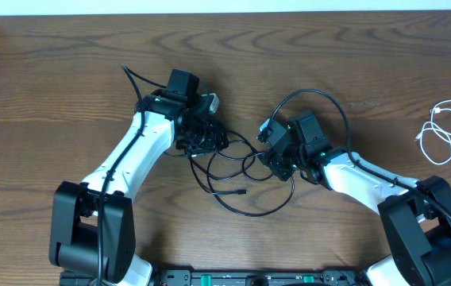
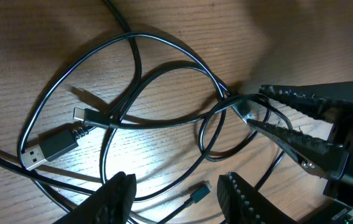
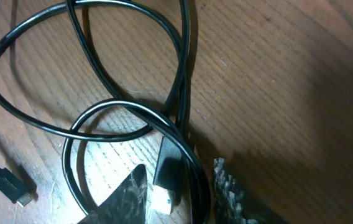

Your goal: Untangle cables

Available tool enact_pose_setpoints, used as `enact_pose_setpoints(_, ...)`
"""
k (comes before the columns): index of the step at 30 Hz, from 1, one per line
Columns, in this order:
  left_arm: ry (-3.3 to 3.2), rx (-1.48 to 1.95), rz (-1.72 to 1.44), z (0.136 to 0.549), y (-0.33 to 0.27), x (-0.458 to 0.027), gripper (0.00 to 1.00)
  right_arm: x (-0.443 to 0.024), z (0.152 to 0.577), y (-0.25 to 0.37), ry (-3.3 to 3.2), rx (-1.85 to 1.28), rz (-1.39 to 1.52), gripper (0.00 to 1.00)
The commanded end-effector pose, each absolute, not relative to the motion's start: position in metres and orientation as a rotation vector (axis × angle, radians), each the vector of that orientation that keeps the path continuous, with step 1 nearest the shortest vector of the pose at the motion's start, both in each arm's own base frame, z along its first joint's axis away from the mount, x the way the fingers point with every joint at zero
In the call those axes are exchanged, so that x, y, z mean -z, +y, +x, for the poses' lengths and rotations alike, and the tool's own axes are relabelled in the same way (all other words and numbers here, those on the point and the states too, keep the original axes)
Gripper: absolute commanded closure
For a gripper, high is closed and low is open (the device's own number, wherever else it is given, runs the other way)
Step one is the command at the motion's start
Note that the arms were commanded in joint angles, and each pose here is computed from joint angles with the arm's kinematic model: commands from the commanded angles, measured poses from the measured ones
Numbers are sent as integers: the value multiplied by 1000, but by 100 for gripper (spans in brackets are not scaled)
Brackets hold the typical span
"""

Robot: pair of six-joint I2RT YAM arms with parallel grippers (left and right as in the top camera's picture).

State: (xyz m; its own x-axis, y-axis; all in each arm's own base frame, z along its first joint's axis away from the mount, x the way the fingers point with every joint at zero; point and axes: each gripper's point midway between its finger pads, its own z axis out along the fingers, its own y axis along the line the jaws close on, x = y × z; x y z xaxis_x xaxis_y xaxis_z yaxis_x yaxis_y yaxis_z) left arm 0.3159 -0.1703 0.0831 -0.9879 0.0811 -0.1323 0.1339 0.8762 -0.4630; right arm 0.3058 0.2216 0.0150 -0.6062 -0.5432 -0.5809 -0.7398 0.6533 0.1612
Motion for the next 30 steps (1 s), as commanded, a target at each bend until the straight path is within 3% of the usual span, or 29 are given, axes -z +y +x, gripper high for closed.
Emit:
enact_pose_setpoints(1,2948,754,175,313,-172,-81,52,-6,297,220,2433,-564,-956,70)
enact_pose_setpoints(8,2949,754,175,313,-172,-81,52,-4,294,219,2476,-584,-888,83)
enact_pose_setpoints(11,2954,753,174,312,-172,-81,52,-6,297,220,2489,-602,-827,99)
enact_pose_setpoints(17,2962,760,173,309,-172,-81,52,-28,310,229,2444,-683,-706,99)
enact_pose_setpoints(22,2952,869,185,305,-182,-87,51,-78,314,244,2303,-882,-722,99)
enact_pose_setpoints(30,2940,929,203,303,-188,-90,51,-131,323,239,2195,-944,-612,99)
